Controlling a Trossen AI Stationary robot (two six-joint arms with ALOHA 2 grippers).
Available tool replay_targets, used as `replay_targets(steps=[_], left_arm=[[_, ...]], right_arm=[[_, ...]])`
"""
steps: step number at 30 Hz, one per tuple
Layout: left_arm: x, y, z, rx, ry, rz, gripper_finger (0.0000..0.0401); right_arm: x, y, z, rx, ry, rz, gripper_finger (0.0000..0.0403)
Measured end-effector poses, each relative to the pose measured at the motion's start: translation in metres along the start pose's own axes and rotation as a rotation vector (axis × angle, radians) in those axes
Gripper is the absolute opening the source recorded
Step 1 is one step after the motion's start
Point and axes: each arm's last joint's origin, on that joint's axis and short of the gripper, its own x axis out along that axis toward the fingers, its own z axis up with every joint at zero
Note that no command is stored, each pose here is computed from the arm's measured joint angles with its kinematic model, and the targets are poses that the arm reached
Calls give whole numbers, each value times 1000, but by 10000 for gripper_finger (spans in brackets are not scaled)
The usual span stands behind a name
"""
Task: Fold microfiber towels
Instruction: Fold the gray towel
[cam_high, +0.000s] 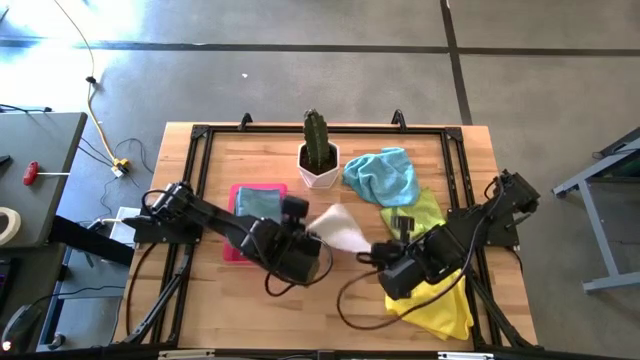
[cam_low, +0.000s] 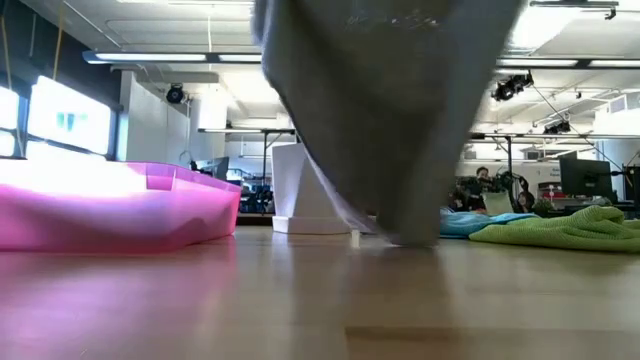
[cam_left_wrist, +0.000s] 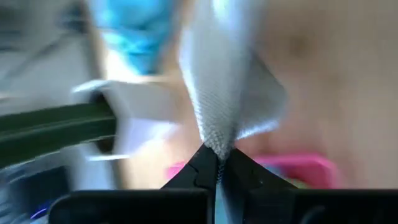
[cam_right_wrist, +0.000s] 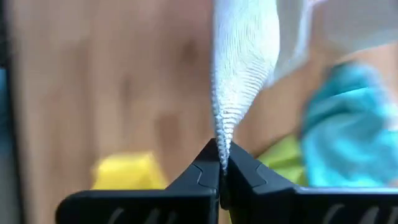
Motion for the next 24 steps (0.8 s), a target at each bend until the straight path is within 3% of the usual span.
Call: replay_targets(steps=[1,3,6,8,10,13,15,16,18,22,24], left_arm=[[-1,-1,0,22,4,-49,0],[-2,-1,0,66,-5,-32,0],[-3,6,1,53,-31,234,0],[-3,11,2,0,-50,355,0],[-2,9,1,14,-35,255,0],[-2,-4,0,124,0,-119,0],[-4,-9,0,199,-7,-251,0],[-4,-10,0,225,-10,-235,0],[-3,-4,0,235,-9,-52,0],[-8,13,2,193,-31,599,0],[-12,19,4,177,-43,821,0]], right_arm=[[0,1,-1,-13,23,29,0],[0,-2,-2,-43,29,-14,0],[-1,-14,-5,-17,-50,-275,0],[-1,-17,-1,54,-109,-315,0],[1,-12,4,29,-32,-108,0],[1,-1,8,-98,62,222,0],[0,2,8,-224,64,316,0],[-1,0,7,-263,57,293,0],[-5,-10,7,-297,35,127,0],[-19,-35,10,-285,-134,-436,0],[-25,-39,14,-270,-247,-609,0]])
